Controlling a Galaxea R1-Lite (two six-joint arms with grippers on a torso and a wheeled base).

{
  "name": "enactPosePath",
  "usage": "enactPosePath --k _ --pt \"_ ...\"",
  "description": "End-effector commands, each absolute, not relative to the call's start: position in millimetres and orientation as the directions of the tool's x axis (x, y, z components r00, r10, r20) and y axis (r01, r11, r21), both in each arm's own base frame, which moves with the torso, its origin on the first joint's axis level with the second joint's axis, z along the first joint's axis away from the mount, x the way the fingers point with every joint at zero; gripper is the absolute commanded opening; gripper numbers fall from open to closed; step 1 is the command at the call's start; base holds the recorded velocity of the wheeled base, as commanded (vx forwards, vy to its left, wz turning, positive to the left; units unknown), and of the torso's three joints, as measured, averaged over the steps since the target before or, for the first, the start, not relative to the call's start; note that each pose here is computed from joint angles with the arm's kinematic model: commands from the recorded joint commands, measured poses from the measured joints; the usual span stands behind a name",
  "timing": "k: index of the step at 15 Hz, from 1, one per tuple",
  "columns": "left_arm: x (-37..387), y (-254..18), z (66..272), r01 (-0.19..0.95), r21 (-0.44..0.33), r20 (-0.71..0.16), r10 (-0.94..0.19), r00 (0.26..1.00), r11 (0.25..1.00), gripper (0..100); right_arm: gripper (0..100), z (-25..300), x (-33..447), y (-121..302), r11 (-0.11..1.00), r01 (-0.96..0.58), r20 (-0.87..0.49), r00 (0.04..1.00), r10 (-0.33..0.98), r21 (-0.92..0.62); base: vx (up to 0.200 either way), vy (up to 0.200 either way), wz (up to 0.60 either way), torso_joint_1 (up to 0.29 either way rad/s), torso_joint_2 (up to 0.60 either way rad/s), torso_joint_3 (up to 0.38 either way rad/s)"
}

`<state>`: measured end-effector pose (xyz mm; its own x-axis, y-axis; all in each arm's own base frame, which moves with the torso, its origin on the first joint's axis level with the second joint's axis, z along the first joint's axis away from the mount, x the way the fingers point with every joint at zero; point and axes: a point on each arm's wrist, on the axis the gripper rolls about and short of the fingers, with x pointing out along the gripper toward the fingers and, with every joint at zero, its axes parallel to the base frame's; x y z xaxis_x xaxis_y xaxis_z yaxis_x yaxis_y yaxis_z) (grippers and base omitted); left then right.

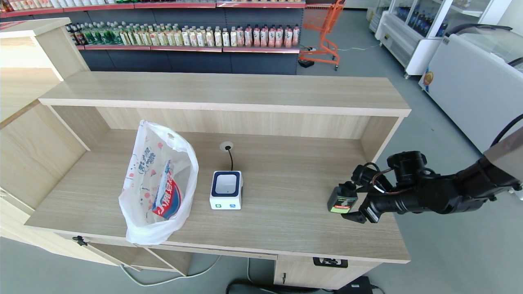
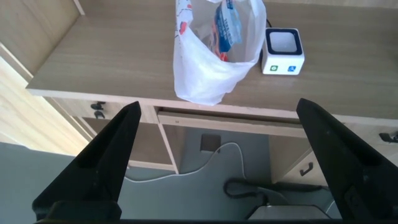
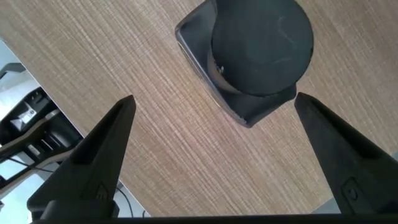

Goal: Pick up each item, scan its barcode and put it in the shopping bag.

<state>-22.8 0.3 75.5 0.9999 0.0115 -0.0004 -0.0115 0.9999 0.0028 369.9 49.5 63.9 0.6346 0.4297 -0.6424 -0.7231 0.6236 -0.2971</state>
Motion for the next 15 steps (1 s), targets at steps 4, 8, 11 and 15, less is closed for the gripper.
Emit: enactPosePath --k 4,8,11,15 --pt "-22.8 0.3 75.5 -0.012 0.003 0.000 0.012 1.000 1.000 100 100 55.1 377.8 63.7 0.598 -0.743 -0.632 0.624 0.460 -0.299 0.000 0.000 0.00 0.000 0.00 0.000" --pt "-22.8 0.3 75.5 -0.012 0.003 0.000 0.012 1.000 1.000 100 0 53.9 384.0 74.2 0.643 -0.718 -0.597 0.647 0.475 -0.267 0.000 0.000 0.00 0.000 0.00 0.000" --pt "-22.8 0.3 75.5 -0.012 0.003 0.000 0.012 1.000 1.000 100 0 54.6 381.7 73.8 0.643 -0.718 -0.598 0.646 0.475 -0.265 0.000 0.000 0.00 0.000 0.00 0.000" --pt "-22.8 0.3 75.5 -0.012 0.003 0.000 0.012 1.000 1.000 100 0 103.5 373.5 55.4 0.729 -0.616 -0.458 0.762 0.458 -0.297 0.000 0.000 0.00 0.000 0.00 0.000"
